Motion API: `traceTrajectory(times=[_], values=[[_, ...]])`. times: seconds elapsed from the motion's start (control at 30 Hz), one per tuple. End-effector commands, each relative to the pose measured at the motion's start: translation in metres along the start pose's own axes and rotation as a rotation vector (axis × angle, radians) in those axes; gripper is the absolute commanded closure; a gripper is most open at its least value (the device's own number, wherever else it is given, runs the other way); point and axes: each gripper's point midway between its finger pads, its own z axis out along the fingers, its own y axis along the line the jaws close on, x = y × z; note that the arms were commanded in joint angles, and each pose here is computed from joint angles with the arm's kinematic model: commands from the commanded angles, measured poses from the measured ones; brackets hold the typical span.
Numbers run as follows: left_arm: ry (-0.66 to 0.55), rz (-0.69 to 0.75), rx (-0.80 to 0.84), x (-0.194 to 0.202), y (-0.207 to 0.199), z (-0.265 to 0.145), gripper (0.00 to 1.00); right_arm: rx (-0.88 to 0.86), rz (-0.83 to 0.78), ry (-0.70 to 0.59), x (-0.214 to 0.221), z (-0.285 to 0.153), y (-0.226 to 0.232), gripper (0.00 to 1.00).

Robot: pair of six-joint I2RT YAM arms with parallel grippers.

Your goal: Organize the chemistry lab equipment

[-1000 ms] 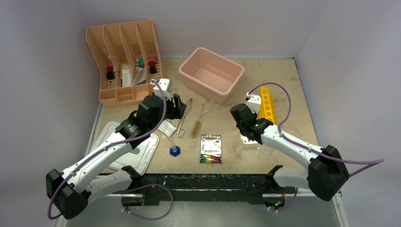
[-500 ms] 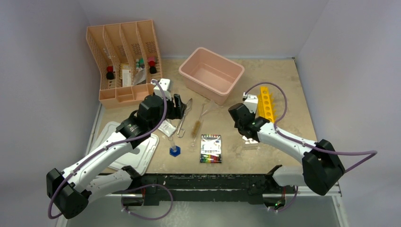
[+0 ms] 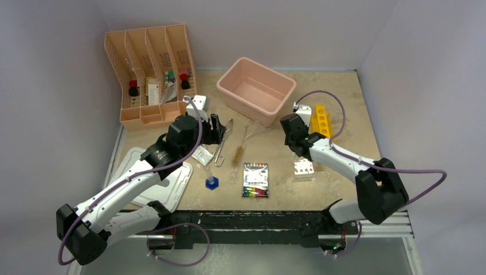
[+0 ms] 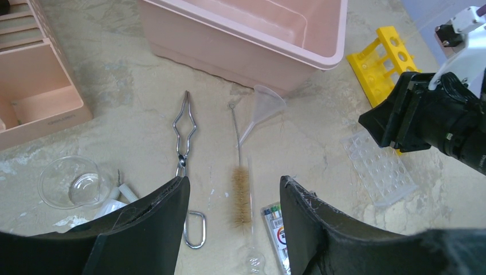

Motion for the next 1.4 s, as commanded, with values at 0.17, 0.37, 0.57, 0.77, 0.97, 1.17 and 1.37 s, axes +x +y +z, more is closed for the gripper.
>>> traceTrajectory(times=[0.17, 0.37, 0.57, 0.77, 0.97, 1.17, 1.37], values=[[-0.026, 0.006, 0.010, -0.007, -0.002, -0.001, 0.41, -0.072, -0.064, -0.068, -0.027, -0.001, 0.015, 0.72], [-0.034, 0.007, 0.008, -0.010, -0.001, -0.001, 0.41, -0.075, -0.108, -0.067, -0.027, -0.003, 0.011, 0.77], [-0.030, 0.004, 0.017, -0.008, -0.003, 0.000, 0.41, -0.080, -0.096, -0.045, -0.016, -0.005, 0.008, 0.81], [-0.023, 0.003, 0.022, -0.007, -0.004, 0.001, 0.41, -0.073, -0.086, -0.041, -0.012, -0.009, 0.002, 0.82], [-0.025, 0.003, 0.022, -0.007, -0.004, 0.000, 0.41, -0.064, -0.090, -0.027, -0.006, -0.008, -0.001, 0.82], [-0.023, 0.003, 0.022, -0.007, -0.004, 0.001, 0.41, -0.072, -0.093, -0.014, 0.002, -0.006, -0.001, 0.79], [-0.022, 0.005, 0.019, -0.006, -0.003, 0.001, 0.41, -0.093, -0.079, -0.030, 0.001, -0.010, -0.001, 0.76]])
